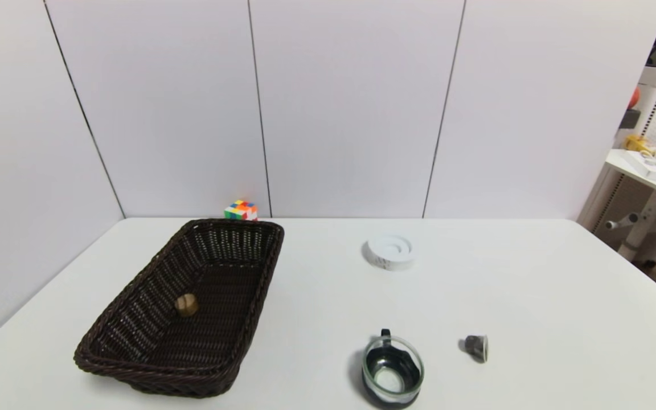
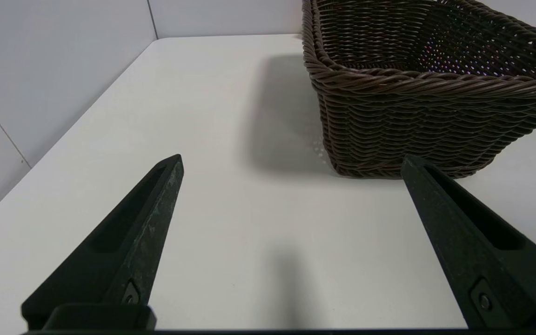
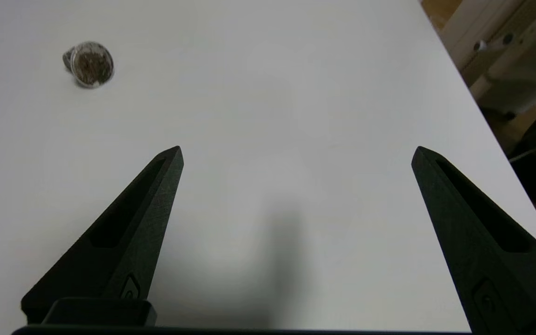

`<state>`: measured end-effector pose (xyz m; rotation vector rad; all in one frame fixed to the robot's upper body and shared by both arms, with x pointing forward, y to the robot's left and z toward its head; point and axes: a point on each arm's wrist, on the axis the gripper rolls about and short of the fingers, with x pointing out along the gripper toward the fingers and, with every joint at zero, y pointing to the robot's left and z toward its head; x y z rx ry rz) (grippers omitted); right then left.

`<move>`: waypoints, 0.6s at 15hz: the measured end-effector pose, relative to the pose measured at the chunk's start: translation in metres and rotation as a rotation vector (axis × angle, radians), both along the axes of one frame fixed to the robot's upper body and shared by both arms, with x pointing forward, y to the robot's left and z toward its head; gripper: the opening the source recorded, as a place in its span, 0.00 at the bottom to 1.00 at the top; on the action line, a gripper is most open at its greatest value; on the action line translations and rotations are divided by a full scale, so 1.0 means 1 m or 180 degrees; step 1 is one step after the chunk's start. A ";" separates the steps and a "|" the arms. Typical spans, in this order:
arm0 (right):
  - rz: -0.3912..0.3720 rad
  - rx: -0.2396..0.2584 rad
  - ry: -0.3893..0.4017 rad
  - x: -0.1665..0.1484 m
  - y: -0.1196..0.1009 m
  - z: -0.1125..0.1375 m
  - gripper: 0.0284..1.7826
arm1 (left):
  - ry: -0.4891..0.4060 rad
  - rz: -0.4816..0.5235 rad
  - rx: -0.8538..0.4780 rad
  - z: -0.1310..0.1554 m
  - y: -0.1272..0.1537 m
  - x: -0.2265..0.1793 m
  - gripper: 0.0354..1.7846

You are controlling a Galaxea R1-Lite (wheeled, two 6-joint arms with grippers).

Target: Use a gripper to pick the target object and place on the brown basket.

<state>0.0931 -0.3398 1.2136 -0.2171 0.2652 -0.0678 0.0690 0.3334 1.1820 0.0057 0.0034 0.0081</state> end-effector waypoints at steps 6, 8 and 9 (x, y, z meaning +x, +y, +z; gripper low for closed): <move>0.0319 0.0032 -0.0677 -0.016 0.003 -0.022 0.95 | 0.0003 0.0000 0.0000 0.000 0.000 0.000 0.94; 0.0454 -0.0018 -0.0797 -0.020 0.004 -0.025 0.95 | 0.0001 0.0001 0.0001 0.000 0.000 0.000 0.94; 0.0492 -0.0013 -0.0820 -0.022 0.005 -0.027 0.95 | 0.0000 0.0001 0.0001 0.000 0.000 0.000 0.94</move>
